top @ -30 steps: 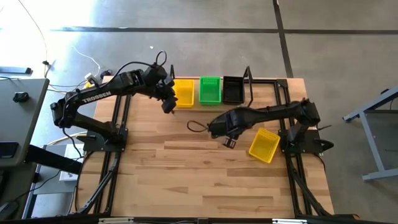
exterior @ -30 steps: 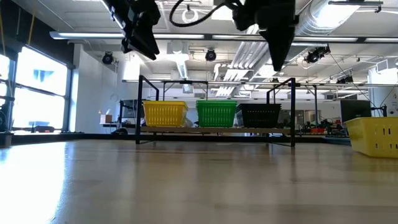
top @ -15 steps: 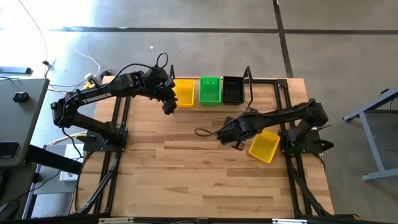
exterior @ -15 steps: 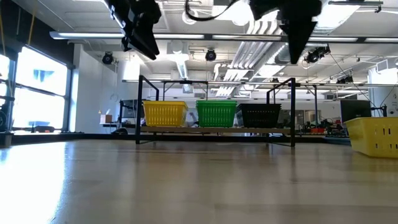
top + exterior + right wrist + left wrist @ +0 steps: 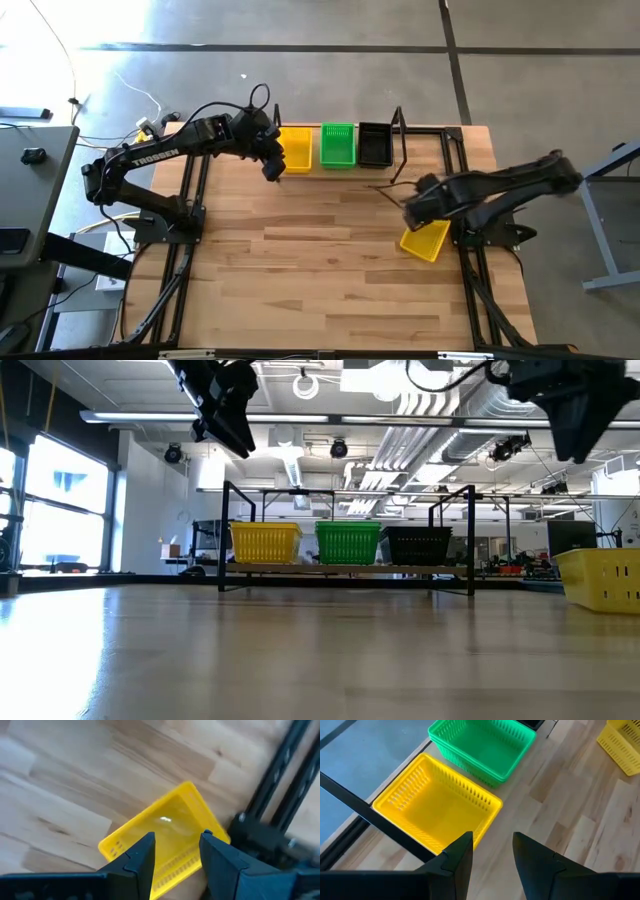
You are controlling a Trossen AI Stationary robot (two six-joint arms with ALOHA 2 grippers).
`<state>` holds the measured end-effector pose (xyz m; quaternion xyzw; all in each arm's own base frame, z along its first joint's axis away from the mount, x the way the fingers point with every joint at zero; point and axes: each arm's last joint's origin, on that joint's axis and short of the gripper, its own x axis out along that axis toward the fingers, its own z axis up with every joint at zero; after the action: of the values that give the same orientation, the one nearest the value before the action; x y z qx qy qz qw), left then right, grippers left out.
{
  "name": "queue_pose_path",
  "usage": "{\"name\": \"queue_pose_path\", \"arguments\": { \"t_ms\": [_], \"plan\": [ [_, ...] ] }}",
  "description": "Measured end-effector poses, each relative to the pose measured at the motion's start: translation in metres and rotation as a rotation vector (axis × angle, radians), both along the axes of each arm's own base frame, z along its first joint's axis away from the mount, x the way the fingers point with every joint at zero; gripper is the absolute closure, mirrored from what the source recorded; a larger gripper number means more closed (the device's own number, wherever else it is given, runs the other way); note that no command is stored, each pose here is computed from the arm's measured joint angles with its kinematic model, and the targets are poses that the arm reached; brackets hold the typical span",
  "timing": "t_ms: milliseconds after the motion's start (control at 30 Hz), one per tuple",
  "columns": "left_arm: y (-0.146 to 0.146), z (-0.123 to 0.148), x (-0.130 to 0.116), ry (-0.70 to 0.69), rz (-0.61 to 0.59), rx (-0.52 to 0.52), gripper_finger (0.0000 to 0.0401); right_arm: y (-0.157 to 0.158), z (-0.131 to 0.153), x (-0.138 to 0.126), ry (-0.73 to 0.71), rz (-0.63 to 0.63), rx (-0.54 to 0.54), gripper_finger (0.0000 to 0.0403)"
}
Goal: Stack baskets on shelf by color
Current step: Stack the yellow bin on the other stacked yellow bin on the shelf
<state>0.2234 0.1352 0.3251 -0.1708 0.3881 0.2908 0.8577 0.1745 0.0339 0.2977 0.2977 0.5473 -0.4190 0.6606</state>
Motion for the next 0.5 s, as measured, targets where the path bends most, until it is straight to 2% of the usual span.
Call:
{"name": "queue_pose_path", "arguments": {
  "t_ms": [200,500],
  "plan": [
    [0.000,0.000,0.000,-0.011,0.019,-0.013,0.0272,0.006,-0.002,-0.023,-0.107,-0.239,0.039,0.0263],
    [0.000,0.000,0.000,-0.012,0.022,-0.015,0.0272,0.025,-0.021,-0.033,-0.078,-0.403,0.100,0.0263]
  ]
}}
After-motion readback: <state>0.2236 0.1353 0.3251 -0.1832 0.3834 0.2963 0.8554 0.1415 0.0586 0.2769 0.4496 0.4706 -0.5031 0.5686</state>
